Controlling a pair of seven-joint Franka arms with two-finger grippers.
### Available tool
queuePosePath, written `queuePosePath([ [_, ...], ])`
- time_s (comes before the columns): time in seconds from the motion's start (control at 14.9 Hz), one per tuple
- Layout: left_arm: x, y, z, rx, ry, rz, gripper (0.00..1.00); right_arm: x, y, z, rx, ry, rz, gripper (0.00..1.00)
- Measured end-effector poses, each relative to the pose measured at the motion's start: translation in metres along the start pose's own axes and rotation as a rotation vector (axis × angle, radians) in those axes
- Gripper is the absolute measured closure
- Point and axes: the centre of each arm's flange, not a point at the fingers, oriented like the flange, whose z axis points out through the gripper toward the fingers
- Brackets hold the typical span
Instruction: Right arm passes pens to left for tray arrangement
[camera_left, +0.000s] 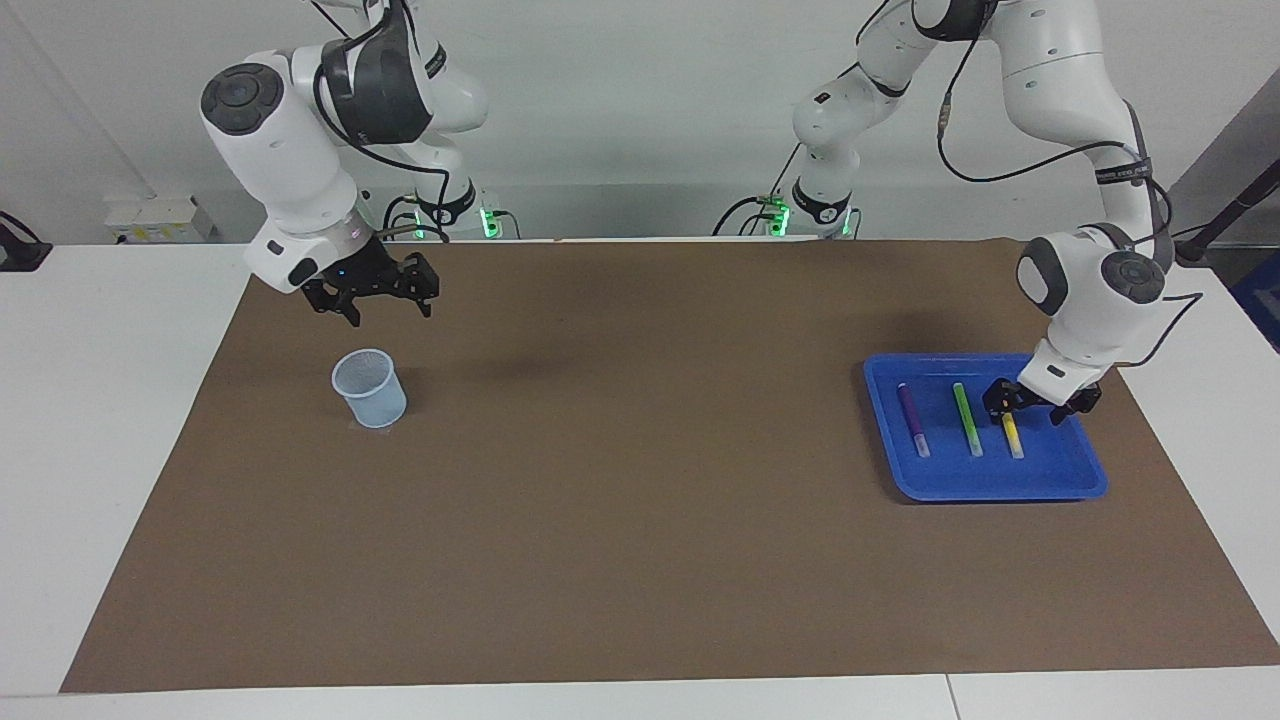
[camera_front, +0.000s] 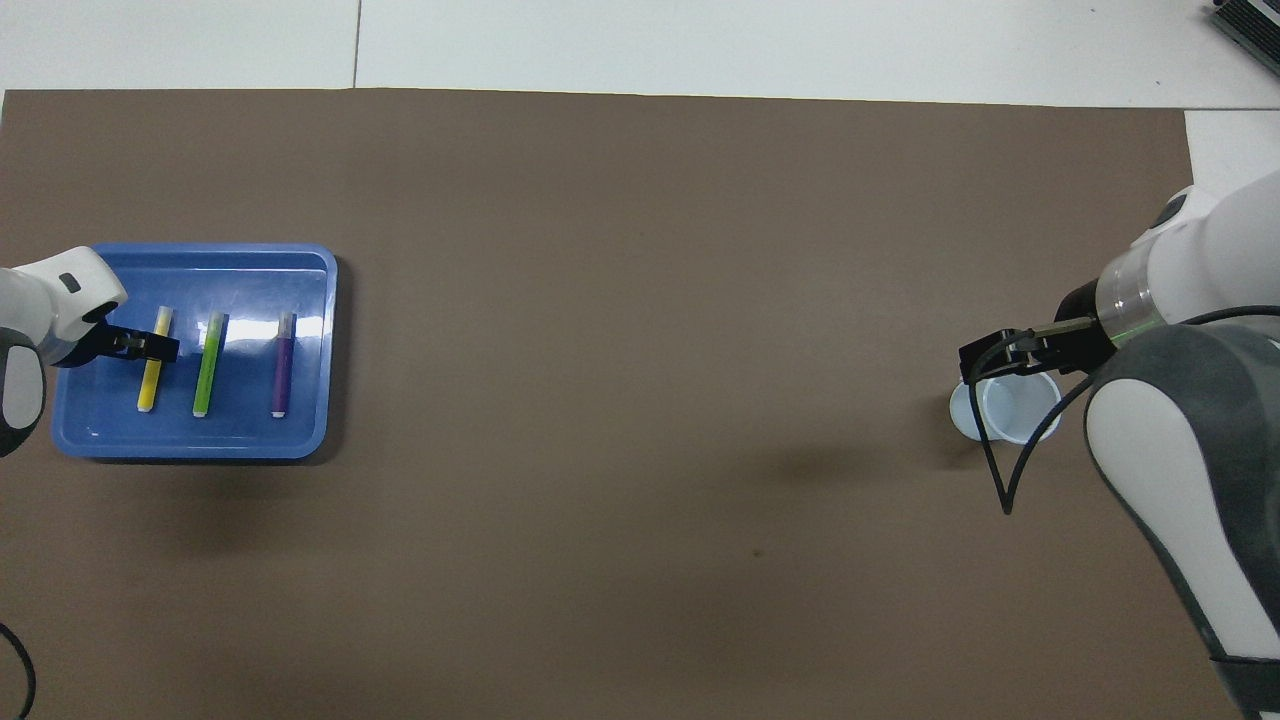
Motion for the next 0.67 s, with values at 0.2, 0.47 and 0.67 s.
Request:
queuePosePath([
  [0.2, 0.01, -0.004, -0.031, 0.009, -0.01, -0.029, 0.0, 0.0, 0.012, -0.002, 0.002, 0.004, 0.022, 0.0],
  [0.47, 0.018, 0.014, -0.085, -0.009, -0.029, -0.09, 0.0, 0.0, 0.016, -0.004, -0.007, 0.01, 0.026, 0.0],
  [0.67, 0.025, 0.032, -0.13, -0.054, -0.052, -0.152, 0.0, 0.002, 0.018, -0.01, -0.03, 0.03, 0.022, 0.0],
])
